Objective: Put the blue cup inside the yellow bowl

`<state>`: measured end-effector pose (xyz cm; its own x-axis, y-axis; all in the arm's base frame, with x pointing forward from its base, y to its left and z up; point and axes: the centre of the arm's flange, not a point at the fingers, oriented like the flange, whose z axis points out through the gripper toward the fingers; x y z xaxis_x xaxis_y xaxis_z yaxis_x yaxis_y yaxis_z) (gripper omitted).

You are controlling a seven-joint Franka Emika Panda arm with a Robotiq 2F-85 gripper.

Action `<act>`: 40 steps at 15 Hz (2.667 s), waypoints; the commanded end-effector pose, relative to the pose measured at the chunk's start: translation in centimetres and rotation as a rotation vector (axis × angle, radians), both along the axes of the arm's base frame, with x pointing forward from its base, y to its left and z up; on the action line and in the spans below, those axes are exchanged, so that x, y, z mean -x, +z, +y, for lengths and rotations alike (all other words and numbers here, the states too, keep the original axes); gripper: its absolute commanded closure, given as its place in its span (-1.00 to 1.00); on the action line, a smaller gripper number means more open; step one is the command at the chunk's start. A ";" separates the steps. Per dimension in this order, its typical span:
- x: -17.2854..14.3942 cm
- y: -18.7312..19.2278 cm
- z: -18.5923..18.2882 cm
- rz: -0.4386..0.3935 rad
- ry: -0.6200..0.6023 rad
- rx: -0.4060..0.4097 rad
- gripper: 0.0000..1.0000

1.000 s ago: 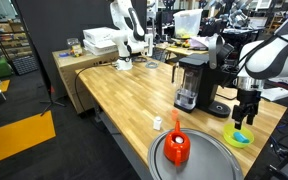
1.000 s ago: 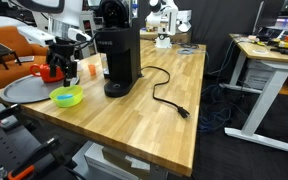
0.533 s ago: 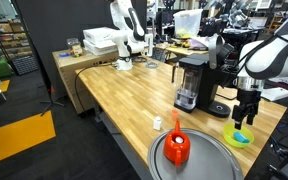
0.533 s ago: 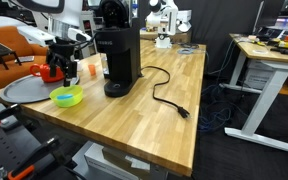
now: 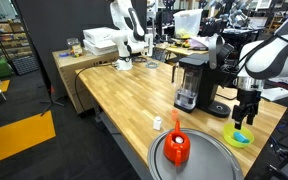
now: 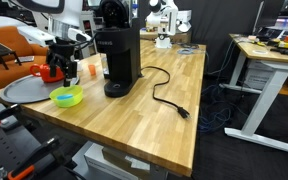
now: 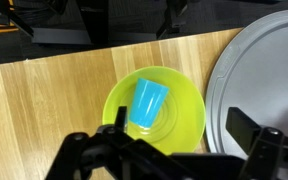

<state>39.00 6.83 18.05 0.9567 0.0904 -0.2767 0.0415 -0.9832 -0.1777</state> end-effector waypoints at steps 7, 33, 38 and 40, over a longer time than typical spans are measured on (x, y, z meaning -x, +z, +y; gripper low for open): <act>0.0 0.0 0.0 0.000 0.000 0.000 -1.00; -0.9 -2.6 0.5 -0.024 -0.006 0.007 -1.00; -1.3 -4.1 0.8 -0.021 -0.001 0.008 -1.00; -1.0 -4.6 0.4 -0.006 -0.006 0.001 -1.00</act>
